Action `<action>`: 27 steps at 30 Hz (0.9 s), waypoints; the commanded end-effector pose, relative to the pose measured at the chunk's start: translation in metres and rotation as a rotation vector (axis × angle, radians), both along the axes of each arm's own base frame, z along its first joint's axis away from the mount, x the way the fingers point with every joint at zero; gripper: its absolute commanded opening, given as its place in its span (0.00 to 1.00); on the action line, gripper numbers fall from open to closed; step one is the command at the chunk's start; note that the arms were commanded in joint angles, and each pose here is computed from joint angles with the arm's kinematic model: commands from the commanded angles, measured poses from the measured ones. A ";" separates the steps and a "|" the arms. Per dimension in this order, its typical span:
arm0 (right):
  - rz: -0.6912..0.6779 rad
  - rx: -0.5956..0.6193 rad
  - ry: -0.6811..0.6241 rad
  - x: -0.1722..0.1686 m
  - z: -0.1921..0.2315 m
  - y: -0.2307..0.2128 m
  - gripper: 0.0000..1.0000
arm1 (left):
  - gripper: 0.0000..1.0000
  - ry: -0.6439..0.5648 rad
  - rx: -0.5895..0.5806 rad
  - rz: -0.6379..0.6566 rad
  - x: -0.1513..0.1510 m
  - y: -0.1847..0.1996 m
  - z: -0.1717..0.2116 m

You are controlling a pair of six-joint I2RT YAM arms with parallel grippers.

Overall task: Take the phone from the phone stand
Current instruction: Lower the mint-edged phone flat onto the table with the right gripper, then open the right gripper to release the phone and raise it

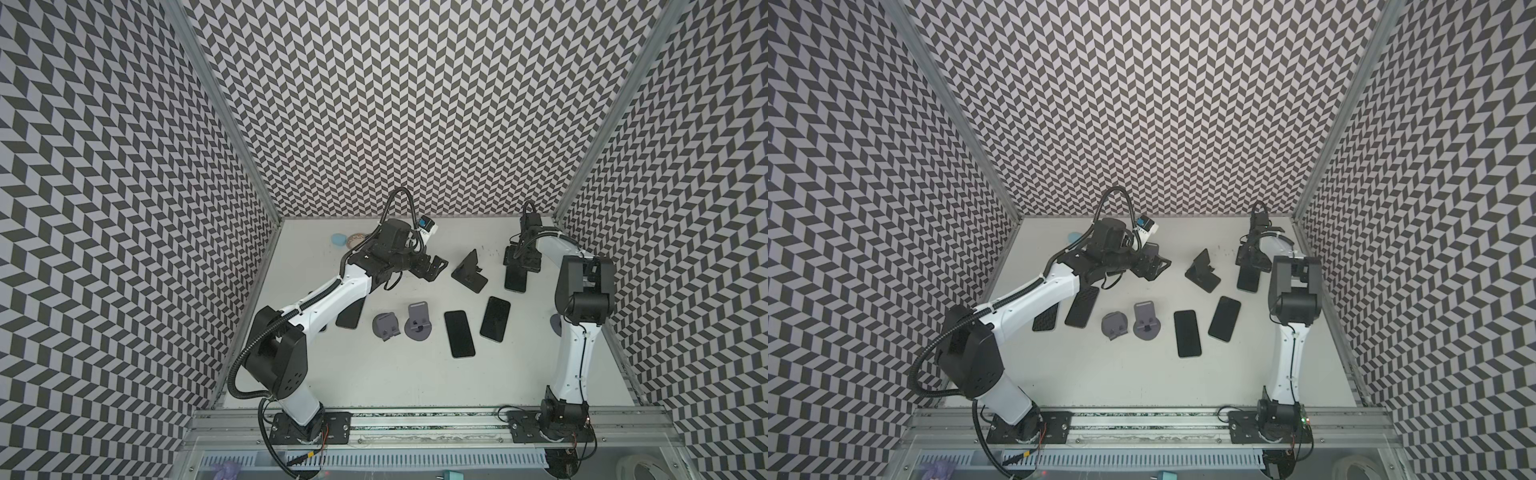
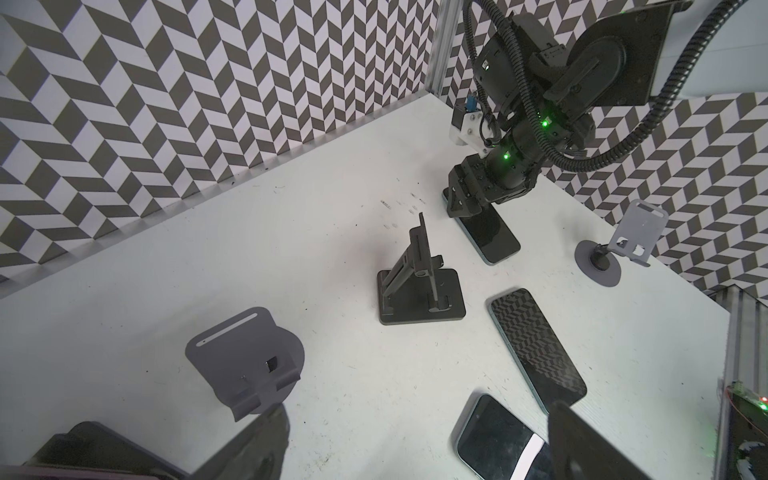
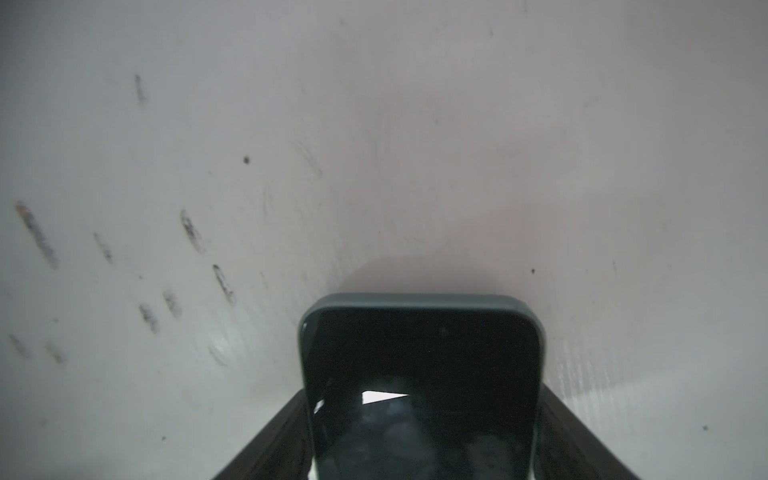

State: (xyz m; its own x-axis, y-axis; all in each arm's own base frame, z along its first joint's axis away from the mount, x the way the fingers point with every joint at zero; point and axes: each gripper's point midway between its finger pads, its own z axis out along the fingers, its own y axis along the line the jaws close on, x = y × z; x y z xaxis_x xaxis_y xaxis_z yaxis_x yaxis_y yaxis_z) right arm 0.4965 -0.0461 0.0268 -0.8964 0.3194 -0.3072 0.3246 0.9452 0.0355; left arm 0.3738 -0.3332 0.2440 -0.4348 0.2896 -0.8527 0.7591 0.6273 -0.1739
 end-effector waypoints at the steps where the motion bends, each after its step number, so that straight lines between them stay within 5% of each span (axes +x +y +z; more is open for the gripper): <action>1: -0.012 -0.006 0.000 -0.001 -0.001 -0.005 0.79 | 0.97 -0.021 -0.010 0.005 0.006 0.003 0.015; 27: -0.033 -0.009 -0.217 0.026 0.107 -0.008 0.94 | 0.97 -0.125 -0.030 0.090 0.019 0.021 0.056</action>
